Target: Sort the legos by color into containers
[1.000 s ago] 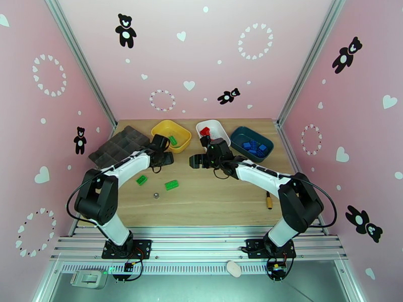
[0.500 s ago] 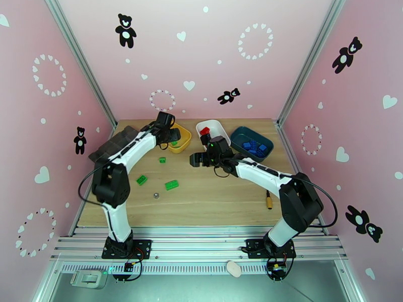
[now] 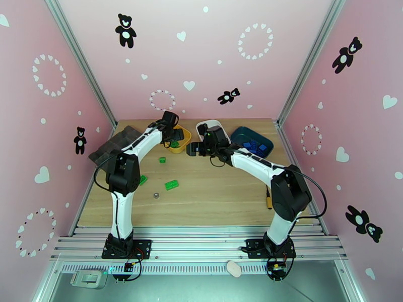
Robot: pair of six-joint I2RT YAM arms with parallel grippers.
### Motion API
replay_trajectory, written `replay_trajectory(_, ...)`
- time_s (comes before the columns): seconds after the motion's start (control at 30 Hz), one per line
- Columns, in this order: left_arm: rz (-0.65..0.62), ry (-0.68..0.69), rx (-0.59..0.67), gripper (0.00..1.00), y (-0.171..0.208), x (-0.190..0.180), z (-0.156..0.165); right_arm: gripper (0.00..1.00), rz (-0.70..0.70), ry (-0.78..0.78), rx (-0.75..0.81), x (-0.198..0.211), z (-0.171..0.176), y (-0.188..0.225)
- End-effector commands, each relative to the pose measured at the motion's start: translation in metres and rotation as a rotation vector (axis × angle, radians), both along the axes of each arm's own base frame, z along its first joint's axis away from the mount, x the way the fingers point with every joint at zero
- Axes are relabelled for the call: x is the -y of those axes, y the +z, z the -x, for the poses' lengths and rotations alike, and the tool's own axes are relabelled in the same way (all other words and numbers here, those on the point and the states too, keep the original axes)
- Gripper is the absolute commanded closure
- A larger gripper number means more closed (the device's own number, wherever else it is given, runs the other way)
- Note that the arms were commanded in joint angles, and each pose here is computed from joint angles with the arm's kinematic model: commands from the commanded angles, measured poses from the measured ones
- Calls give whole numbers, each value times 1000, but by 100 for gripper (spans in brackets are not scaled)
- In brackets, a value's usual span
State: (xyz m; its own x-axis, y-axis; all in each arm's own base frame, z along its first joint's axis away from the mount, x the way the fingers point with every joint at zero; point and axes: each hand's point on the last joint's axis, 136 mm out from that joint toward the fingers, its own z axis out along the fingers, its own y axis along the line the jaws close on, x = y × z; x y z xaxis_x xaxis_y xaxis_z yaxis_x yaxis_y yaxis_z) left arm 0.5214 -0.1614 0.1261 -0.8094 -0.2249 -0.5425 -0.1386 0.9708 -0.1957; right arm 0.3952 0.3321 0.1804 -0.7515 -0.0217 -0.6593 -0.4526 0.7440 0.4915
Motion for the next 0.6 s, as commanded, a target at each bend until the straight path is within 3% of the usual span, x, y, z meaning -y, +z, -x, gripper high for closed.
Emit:
replay_trajectory(0.0,8,3,67,14,38,-8,17,11,-2,20,-15,-4,2,-2)
replay_trajectory(0.27,-18,61,86,15,37,-37,69,15,-14,39,-39,-4,12,-9)
replay_trajectory(0.57,-40,103,16,19,-5,-59,117,14,-8,64,-67,-11,24,-27)
